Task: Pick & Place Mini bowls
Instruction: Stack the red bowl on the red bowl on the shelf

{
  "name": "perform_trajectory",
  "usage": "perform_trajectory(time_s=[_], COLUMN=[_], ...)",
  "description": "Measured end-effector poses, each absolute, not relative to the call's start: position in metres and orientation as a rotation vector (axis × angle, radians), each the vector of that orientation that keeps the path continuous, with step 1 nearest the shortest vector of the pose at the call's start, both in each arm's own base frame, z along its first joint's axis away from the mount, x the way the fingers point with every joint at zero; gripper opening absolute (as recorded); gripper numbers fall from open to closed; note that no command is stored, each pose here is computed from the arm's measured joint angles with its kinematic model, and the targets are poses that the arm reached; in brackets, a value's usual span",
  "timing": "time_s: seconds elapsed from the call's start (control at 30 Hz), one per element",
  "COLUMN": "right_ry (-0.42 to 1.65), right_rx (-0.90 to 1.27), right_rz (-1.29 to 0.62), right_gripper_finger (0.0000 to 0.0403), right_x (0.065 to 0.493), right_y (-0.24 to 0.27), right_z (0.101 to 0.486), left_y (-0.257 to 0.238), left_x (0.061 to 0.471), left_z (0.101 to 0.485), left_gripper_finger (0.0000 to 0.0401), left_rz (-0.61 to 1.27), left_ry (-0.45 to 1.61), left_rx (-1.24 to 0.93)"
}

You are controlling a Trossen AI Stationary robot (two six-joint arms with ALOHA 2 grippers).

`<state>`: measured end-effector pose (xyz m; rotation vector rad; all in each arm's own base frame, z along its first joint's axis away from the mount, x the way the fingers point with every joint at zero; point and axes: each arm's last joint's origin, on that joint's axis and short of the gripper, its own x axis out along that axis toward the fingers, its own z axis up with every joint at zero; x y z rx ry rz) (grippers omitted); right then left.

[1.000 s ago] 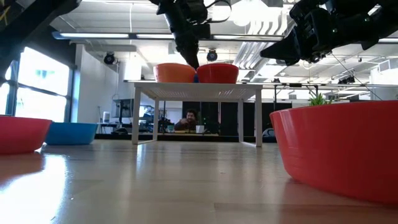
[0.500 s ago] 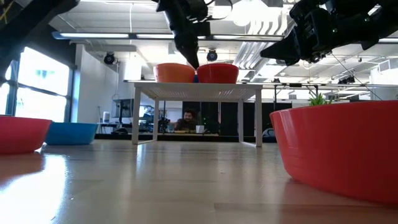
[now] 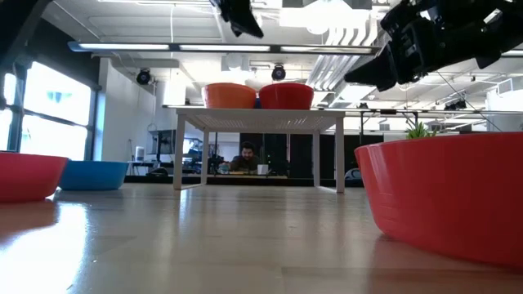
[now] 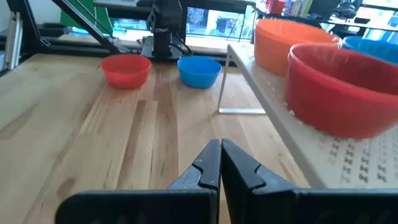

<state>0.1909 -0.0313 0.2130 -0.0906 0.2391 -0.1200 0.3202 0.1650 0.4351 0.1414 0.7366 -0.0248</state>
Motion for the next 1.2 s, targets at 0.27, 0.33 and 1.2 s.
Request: perform_trajectory(time_s=[0.27, 0.33, 1.2], right_ry=[0.217, 0.203, 0.521], right_rx=[-0.065, -0.066, 0.146], right_rz=[-0.124, -0.124, -0.221], right_gripper_finger=[0.0, 0.0, 0.0025], right_x=[0.188, 0.186, 0.191], right_y=[-0.031, -0.03, -0.004], right_z=[0.204, 0.201, 0.219], left_y=[0.158, 0.155, 0.089], left_x=[0.31, 0.302, 0.18], left_z=[0.414, 0.405, 0.249], left_gripper_finger=[0.0001, 0.0001, 0.0], left_rz=[0.085, 0.144, 0.212], left_ry=[0.59, 0.542, 0.014], left_rx=[0.129, 0.145, 0.033])
